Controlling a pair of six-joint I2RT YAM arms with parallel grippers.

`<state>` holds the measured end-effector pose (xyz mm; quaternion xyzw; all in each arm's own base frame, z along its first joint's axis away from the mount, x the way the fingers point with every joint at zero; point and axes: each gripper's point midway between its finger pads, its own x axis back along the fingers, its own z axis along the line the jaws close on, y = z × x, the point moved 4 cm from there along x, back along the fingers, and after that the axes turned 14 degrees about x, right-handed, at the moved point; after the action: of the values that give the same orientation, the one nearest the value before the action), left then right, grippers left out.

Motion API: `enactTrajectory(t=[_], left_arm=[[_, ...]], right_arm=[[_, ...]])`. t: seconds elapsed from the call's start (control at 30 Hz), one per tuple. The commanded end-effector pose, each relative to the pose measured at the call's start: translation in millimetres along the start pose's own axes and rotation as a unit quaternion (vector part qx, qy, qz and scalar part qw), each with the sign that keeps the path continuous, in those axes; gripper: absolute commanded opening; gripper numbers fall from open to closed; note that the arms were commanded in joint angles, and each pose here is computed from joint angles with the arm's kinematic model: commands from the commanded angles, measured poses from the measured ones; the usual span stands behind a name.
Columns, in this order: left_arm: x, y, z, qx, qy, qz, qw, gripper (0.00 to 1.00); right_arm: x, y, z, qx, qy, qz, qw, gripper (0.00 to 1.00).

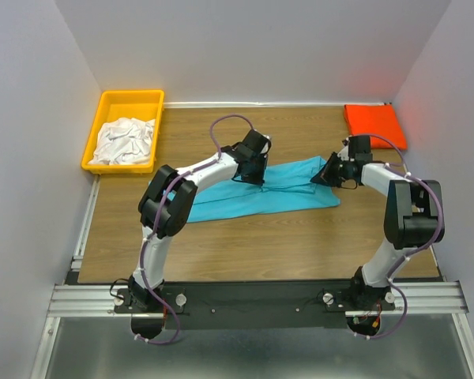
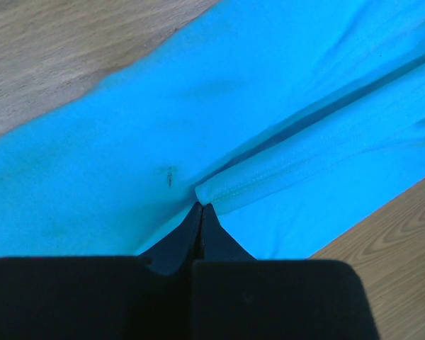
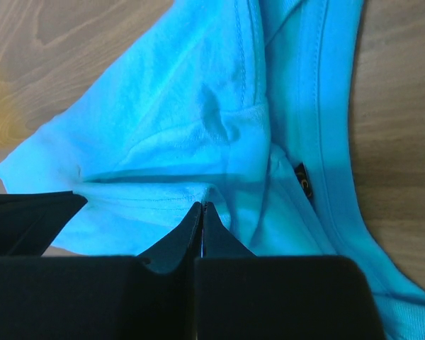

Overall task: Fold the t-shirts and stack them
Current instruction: Fold the tshirt

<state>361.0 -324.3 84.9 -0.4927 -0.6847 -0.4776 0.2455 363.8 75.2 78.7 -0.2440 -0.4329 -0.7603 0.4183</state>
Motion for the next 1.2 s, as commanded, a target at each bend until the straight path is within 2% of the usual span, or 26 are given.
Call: enactTrajectory(t=[0.0, 0.1, 0.17, 0.2, 0.23, 0.3, 0.37, 0.47, 0.67, 0.83, 1.0, 1.17], left_arm=[[0.7, 6.9, -1.4, 0.000, -0.015, -0.006, 1.000, 0.04], [-1.1, 10.8, -4.5, -0.005, -0.022, -0.007, 1.000, 0.14], [-1.9, 11.3, -4.8, -0.002, -0.026, -0.005, 1.000, 0.26], [-0.6, 13.8, -6.1, 0.000, -0.029, -0.010, 1.000, 0.37], [3.6, 15.2, -7.7, -0.002, -0.036, -0.014, 0.999, 0.42], [9.5, 18.2, -9.5, 0.001, -0.037, -0.023, 0.999, 0.54], [23.3, 26.4, -11.0, 0.004, -0.035, -0.050, 0.998, 0.61], [46.0, 39.4, -10.1, 0.009, -0.021, -0.098, 0.995, 0.61], [82.7, 48.9, 6.3, 0.016, 0.022, -0.170, 0.985, 0.68], [85.7, 31.7, 36.7, 0.027, 0.052, -0.161, 0.985, 0.67], [87.5, 10.8, 66.7, 0.043, 0.071, -0.150, 0.985, 0.65], [92.2, -0.9, 83.2, 0.049, 0.085, -0.147, 0.984, 0.65]], right_arm=[[-8.4, 5.5, -2.8, 0.008, -0.006, 0.008, 1.000, 0.06], [-10.3, 10.3, -2.7, 0.011, -0.007, 0.005, 1.000, 0.11], [-10.7, 11.3, -2.4, 0.013, -0.007, 0.005, 1.000, 0.20], [-9.9, 12.5, -1.8, 0.015, -0.007, 0.003, 1.000, 0.26], [-6.3, 14.9, -0.6, 0.020, -0.007, -0.002, 1.000, 0.34], [-3.1, 15.8, 8.4, 0.038, -0.010, -0.011, 0.999, 0.38], [9.0, 22.2, 14.2, 0.058, -0.018, -0.033, 0.998, 0.38], [26.1, 29.6, 30.0, 0.091, -0.026, -0.067, 0.993, 0.38], [30.4, 9.9, 71.8, 0.160, 0.000, -0.068, 0.985, 0.38], [8.7, -23.0, 89.1, 0.181, 0.019, -0.024, 0.983, 0.28], [-18.4, -56.9, 99.8, 0.193, 0.026, 0.024, 0.980, 0.24], [-32.6, -67.4, 104.7, 0.204, 0.013, 0.033, 0.978, 0.23]])
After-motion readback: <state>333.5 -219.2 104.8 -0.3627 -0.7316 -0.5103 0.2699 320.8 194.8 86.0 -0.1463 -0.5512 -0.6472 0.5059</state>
